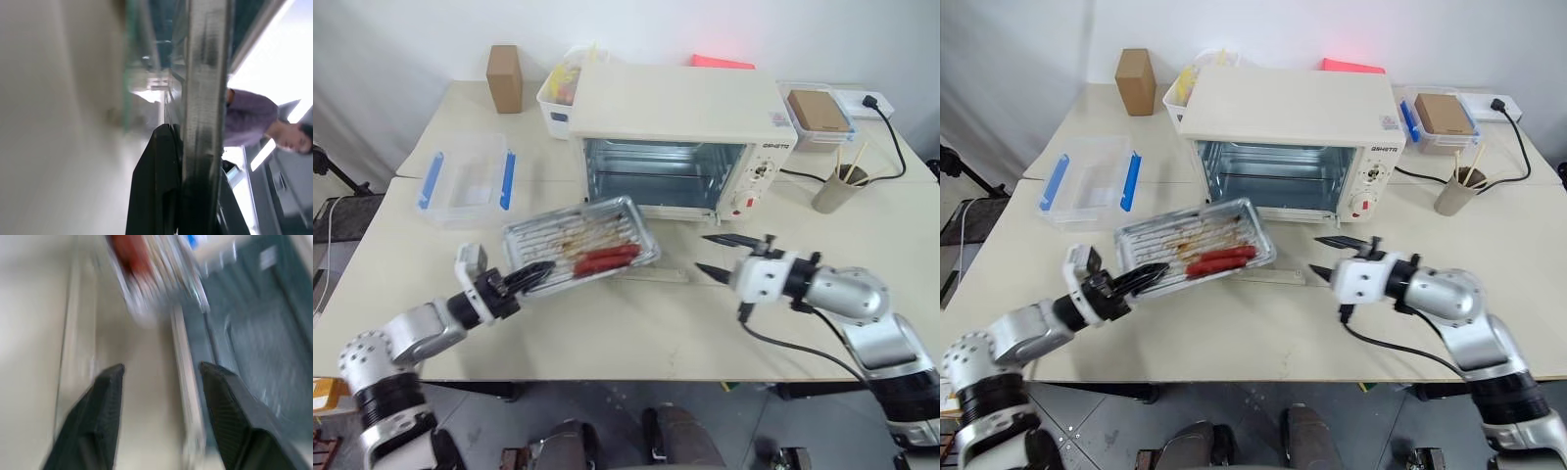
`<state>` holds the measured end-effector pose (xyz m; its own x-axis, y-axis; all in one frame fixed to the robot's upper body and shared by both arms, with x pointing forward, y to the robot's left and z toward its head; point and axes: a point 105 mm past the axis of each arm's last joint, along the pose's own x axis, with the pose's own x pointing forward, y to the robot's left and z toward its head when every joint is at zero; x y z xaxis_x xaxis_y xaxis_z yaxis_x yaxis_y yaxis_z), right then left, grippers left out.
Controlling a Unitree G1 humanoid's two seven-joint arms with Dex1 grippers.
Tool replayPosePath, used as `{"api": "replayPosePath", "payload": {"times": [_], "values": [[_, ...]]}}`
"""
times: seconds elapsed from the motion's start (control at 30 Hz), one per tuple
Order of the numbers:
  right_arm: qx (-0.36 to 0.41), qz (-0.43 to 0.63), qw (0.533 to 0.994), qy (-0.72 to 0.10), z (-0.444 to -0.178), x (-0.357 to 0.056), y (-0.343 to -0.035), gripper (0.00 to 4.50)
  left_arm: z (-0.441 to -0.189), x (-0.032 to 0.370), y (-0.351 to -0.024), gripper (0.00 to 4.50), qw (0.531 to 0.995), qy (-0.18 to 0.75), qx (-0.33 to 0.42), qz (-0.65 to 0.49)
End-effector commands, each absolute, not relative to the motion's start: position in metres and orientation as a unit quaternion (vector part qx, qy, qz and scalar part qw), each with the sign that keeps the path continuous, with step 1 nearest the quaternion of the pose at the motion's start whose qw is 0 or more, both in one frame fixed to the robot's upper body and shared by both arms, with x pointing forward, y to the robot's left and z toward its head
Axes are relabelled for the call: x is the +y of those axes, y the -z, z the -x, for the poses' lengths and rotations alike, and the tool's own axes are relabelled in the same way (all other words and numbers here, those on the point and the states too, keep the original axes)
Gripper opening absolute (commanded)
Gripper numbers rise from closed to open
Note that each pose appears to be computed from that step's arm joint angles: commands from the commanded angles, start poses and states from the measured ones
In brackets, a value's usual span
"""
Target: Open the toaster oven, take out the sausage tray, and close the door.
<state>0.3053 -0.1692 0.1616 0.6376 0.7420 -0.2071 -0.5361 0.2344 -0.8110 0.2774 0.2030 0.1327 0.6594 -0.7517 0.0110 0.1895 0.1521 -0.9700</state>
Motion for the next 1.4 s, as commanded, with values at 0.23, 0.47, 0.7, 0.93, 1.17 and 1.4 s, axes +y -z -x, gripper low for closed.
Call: {"api": "replayPosePath", "payload": {"times": [0.23, 0.47, 0.7, 0.93, 1.17, 1.4], "values": [[-0.007, 0.272, 0.886, -0.377, -0.307, -0.252, -0.132, 0.06, -0.249, 0.248, -0.145, 0.00, 0.747, 0.255, 0.099, 0.606], [0.034, 0.202, 0.889, -0.409, -0.321, -0.237, -0.104, 0.06, -0.230, 0.261, -0.133, 0.00, 0.751, 0.194, 0.053, 0.629], [0.025, 0.141, 0.876, -0.460, -0.324, -0.206, -0.102, 0.06, -0.217, 0.253, -0.128, 0.00, 0.749, 0.183, 0.041, 0.635], [-0.123, 0.094, 0.898, -0.412, -0.329, -0.199, -0.161, 0.06, -0.214, 0.251, -0.127, 0.00, 0.750, 0.190, 0.045, 0.632], [-0.193, 0.042, 0.889, -0.413, -0.317, -0.203, -0.219, 0.06, -0.217, 0.240, -0.130, 0.00, 0.747, 0.231, 0.077, 0.618], [-0.163, 0.046, 0.859, -0.483, -0.301, -0.199, -0.235, 0.22, -0.225, 0.220, -0.126, 0.00, 0.728, 0.290, 0.142, 0.605]]}}
